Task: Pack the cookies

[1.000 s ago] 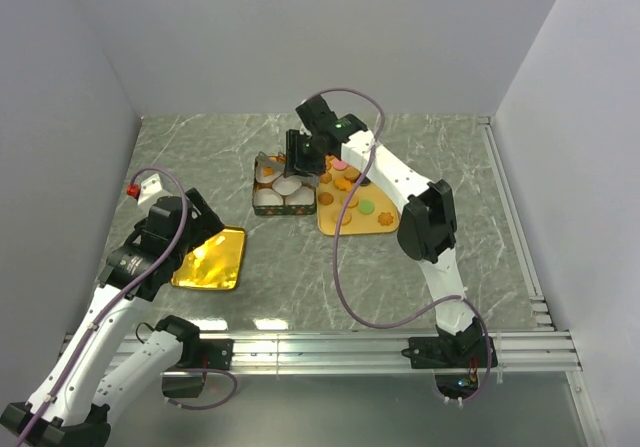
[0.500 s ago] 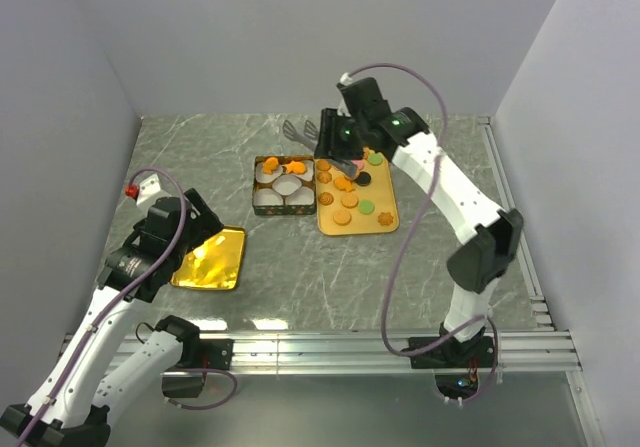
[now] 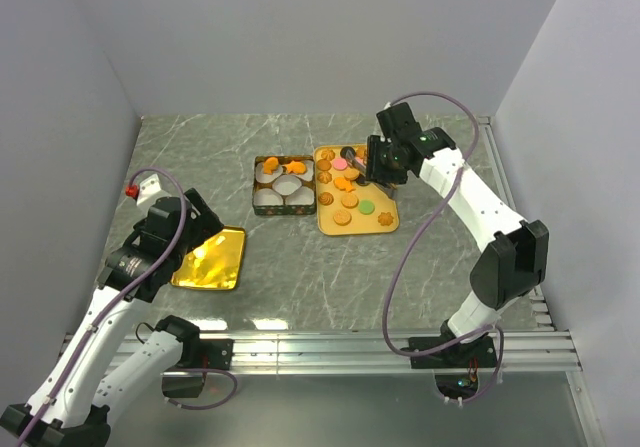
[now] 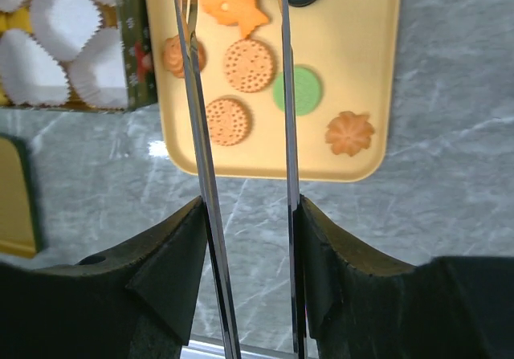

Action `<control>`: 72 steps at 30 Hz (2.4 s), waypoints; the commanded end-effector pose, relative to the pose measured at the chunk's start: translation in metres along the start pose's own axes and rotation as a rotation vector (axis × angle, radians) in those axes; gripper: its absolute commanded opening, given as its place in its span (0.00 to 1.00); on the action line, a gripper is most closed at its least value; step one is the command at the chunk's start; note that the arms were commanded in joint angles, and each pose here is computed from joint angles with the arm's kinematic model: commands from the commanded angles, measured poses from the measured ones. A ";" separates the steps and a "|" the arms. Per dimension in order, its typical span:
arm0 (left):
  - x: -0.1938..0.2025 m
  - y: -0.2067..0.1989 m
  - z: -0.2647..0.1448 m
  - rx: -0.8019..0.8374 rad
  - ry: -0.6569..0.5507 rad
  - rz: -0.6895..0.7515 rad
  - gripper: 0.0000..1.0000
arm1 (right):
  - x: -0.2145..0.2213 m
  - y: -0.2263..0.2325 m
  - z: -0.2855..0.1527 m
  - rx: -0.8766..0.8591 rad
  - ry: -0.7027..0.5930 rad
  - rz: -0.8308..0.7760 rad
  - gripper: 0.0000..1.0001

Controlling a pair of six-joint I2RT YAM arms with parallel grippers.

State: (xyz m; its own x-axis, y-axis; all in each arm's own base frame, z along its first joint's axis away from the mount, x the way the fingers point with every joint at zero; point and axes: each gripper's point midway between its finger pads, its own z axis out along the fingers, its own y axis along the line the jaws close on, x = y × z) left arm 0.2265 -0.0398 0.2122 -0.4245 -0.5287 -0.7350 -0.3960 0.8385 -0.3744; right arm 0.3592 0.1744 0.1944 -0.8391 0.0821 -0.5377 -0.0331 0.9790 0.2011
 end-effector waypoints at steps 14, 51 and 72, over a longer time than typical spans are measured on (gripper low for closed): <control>-0.011 -0.002 -0.004 0.015 -0.042 -0.023 0.99 | -0.030 -0.009 0.037 0.134 0.012 0.003 0.52; -0.010 -0.004 -0.001 0.022 -0.034 -0.011 0.99 | -0.009 0.013 0.065 0.037 0.117 0.113 0.37; -0.014 0.000 -0.005 0.014 -0.056 -0.030 0.99 | -0.010 0.028 0.040 -0.062 0.093 0.136 0.06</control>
State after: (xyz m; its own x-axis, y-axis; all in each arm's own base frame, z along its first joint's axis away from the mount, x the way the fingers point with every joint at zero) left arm 0.2261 -0.0356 0.2185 -0.3936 -0.5437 -0.7413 -0.3981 0.8276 -0.3957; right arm 0.3855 0.2079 0.1406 -0.9199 0.1570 -0.3595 0.0600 0.9619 0.2666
